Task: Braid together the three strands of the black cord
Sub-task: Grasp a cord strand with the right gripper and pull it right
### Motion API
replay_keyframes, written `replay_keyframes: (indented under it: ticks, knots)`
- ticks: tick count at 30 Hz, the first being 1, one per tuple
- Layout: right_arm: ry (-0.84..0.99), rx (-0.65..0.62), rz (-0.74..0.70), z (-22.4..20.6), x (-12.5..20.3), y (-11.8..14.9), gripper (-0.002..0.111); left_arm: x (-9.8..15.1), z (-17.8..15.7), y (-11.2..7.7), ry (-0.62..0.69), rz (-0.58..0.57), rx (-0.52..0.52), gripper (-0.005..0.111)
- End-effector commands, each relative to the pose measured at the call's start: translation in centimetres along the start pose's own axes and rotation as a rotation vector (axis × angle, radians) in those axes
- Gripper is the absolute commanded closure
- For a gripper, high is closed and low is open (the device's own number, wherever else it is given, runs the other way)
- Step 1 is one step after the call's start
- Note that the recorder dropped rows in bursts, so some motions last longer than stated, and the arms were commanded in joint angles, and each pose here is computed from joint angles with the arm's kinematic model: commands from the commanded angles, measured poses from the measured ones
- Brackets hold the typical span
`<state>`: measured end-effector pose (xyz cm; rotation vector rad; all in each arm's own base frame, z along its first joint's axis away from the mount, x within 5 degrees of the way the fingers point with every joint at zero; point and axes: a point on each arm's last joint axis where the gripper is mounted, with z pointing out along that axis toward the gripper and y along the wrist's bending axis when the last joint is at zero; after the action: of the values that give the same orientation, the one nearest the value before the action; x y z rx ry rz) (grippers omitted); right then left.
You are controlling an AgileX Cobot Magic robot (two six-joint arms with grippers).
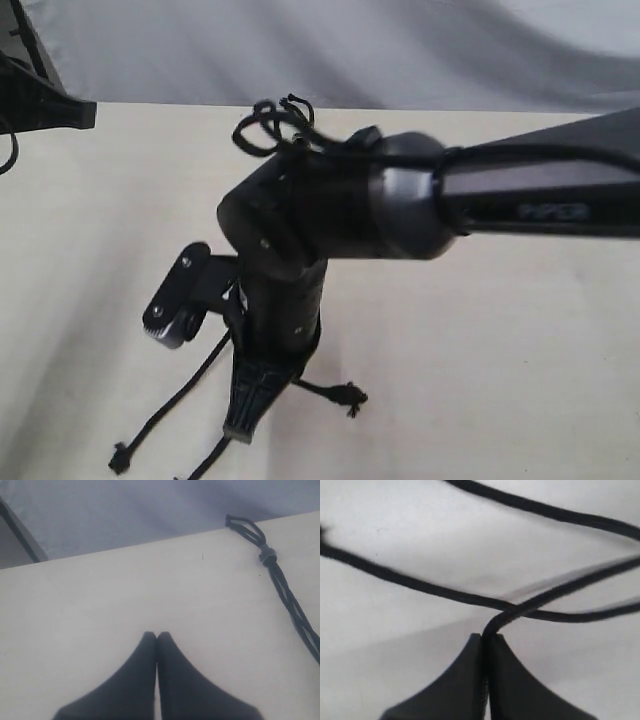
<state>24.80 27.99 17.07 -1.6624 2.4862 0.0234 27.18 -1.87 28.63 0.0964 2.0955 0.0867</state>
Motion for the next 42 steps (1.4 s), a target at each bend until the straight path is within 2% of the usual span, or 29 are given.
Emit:
replay_keyframes:
  ticks: [1, 6, 13, 18, 23, 25, 27, 31, 34, 37, 42]
  knots:
    - [-0.083, 0.109, 0.102, -4.1, 1.3, -3.2, 0.108, 0.2, 0.1, 0.0, 0.004, -0.013, 0.002, 0.107]
    - [-0.087, 0.14, 0.24, -5.0, 3.6, -7.2, 0.108, 0.2, 0.1, 0.0, 0.004, -0.013, 0.002, 0.107]
    - [-0.023, 0.138, 0.403, -3.1, 6.6, -11.6, 0.108, 0.2, 0.1, 0.0, 0.004, -0.013, 0.002, 0.107]
    - [0.028, 0.115, 0.452, -0.9, 7.7, -13.1, 0.108, 0.2, 0.1, 0.0, 0.004, -0.013, 0.002, 0.107]
    - [0.09, 0.085, 0.464, 1.7, 7.8, -13.1, 0.107, 0.2, 0.1, 0.0, 0.004, -0.013, 0.002, 0.107]
    - [0.107, 0.085, 0.49, 2.4, 7.9, -13.2, 0.101, 0.2, 0.1, 0.0, 0.004, -0.013, 0.002, 0.107]
    - [0.123, 0.095, 0.499, 3.1, 8.0, -13.3, 0.09, 0.2, 0.1, 0.0, 0.005, -0.018, 0.003, 0.107]
    - [0.124, 0.115, 0.476, 3.5, 8.0, -13.5, 0.057, 0.2, 0.1, 0.0, 0.005, -0.018, 0.003, 0.107]
    - [0.086, 0.132, 0.47, 2.9, 7.8, -13.7, 0.043, 0.2, 0.1, 0.0, 0.005, -0.018, 0.003, 0.107]
    - [0.04, 0.175, 0.458, 0.6, 7.7, -13.9, 0.04, 0.2, 0.1, -0.1, 0.002, -0.03, 0.009, 0.107]
    - [-0.13, 0.305, 0.449, -6.0, 7.7, -13.9, 0.041, 0.2, 0.1, -0.5, 0.008, -0.062, 0.024, 0.107]
